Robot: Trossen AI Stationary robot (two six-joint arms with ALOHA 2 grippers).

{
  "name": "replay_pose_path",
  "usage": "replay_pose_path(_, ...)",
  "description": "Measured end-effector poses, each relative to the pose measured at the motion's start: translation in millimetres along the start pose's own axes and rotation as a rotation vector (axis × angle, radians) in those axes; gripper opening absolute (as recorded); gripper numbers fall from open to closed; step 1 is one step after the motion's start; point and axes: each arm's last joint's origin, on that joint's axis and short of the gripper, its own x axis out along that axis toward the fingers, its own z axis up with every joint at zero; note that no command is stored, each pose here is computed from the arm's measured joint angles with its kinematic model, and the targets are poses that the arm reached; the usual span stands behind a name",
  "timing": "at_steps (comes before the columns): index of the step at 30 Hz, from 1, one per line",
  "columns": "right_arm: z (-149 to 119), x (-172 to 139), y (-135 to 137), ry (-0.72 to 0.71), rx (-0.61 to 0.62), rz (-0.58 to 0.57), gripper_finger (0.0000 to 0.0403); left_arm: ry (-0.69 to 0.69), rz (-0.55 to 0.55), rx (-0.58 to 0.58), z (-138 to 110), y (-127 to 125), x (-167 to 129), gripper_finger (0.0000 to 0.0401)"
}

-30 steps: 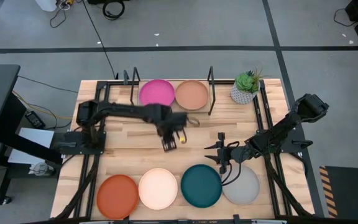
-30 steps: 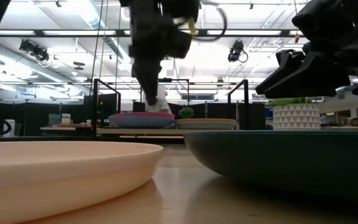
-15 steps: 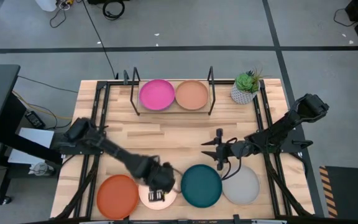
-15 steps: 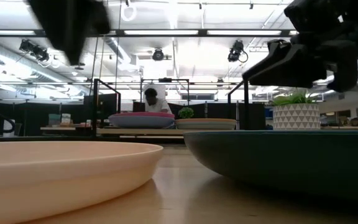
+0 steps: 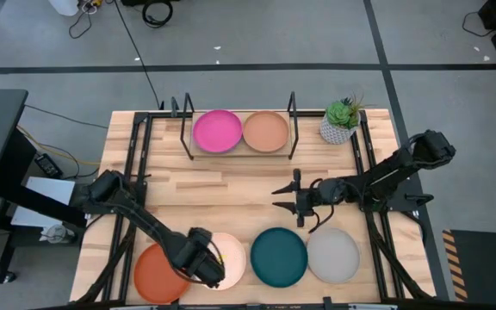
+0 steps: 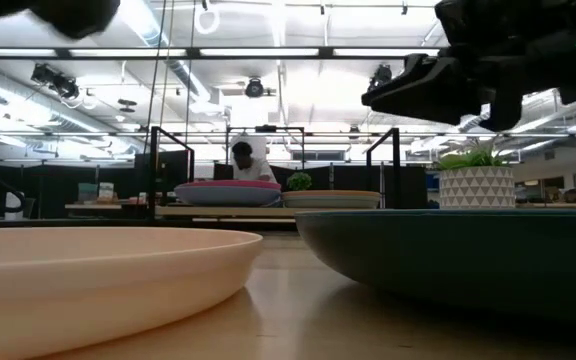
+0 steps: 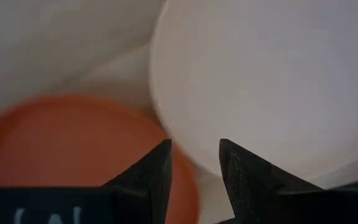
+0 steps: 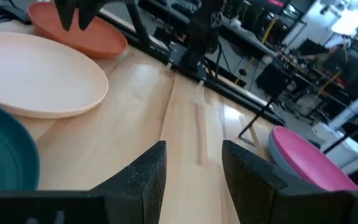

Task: Place and stack plates onto a shelf
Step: Stack the orange plate on top of the pink plate on the shelf

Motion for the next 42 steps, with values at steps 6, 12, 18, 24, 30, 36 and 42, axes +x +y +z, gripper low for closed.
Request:
replay_pose_path(6, -4.0, 4.1, -18.5, -0.060, 0.006, 0.014, 0.0162, 0.059, 0.026, -0.113, -7.5, 5.7, 13.0, 0.0141)
replay_pose_path(12, -9.2, 6.0, -30.1, -0.095, 0.029, 0.065, 0.0162, 0.077, -0.038, -0.157, -8.6, 3.0, 25.4, 0.0141)
replay_pose_path(18, -9.8, 6.2, -32.0, -0.107, 0.047, 0.082, 0.0162, 0.130, -0.004, -0.169, -9.6, 8.1, 34.7, 0.0141)
replay_pose_path(24, -9.8, 6.2, -31.9, -0.106, 0.055, 0.083, 0.0162, 0.144, 0.018, -0.156, -11.6, 12.0, 39.1, 0.0141)
replay_pose_path(30, -10.5, 6.2, -31.4, -0.100, 0.058, 0.089, 0.0162, 0.133, 0.051, -0.120, -14.0, 17.2, 41.6, 0.0127)
replay_pose_path(36, -10.3, 6.3, -31.5, -0.101, 0.059, 0.089, 0.0162, 0.080, 0.150, -0.080, -10.0, 27.5, 41.0, 0.0110)
replay_pose_path(42, -10.4, 6.2, -31.5, -0.101, 0.059, 0.090, 0.0162, 0.109, 0.135, -0.093, -11.2, 25.4, 41.1, 0.0103)
